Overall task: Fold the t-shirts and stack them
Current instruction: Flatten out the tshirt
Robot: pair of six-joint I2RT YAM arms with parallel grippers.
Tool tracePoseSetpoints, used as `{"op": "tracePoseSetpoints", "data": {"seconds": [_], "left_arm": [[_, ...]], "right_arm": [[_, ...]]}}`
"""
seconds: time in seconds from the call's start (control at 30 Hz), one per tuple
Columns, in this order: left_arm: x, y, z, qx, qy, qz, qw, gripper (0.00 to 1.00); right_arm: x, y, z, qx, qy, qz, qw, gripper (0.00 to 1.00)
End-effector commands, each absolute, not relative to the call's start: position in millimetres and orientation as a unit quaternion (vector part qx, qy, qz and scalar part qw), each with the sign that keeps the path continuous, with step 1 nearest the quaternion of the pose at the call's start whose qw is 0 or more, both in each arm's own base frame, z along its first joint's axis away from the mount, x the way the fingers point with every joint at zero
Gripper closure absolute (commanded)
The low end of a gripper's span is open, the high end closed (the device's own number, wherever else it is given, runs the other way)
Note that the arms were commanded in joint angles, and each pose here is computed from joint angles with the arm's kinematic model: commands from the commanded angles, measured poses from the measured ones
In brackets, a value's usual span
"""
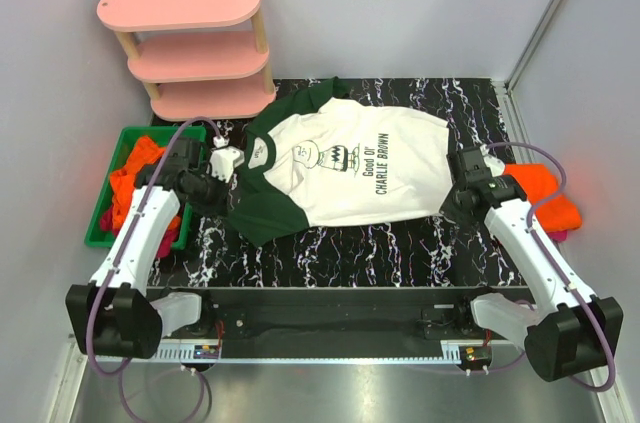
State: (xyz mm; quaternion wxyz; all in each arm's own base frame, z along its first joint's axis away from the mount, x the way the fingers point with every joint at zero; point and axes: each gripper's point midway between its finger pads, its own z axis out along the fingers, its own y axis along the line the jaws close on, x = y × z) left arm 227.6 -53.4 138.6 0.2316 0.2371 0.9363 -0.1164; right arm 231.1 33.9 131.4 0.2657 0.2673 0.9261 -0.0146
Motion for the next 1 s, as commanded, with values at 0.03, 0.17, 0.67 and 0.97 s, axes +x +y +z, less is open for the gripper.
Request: {"op": "tracePoseSetpoints", "data": {"seconds": [0.03, 0.17, 0.67, 0.97], "left_arm": [[217.5, -61.4, 148.1, 0.269, 0.928, -0.146, 0.213, 1.0], [206.7, -64.5, 146.4, 0.276, 0.929, -0.163, 0.187, 1.0], [199.6, -62.9, 112.1, 0.254, 0.947, -0.18, 0.082, 1.0], [195.9, -56.3, 137.5, 0.267, 0.945, -0.158, 0.107, 1.0]], "right_arm": [[213.0, 38.1, 136.6, 0.301, 0.925, -0.005, 0.231, 1.0], [198.1, 39.9, 131.8, 0.313, 0.926, 0.0, 0.21, 1.0], [167.8, 46.4, 100.2, 0.348, 0.926, 0.004, 0.15, 1.0], [171.3, 42.9, 104.2, 0.359, 0.92, -0.005, 0.156, 1.0]]}}
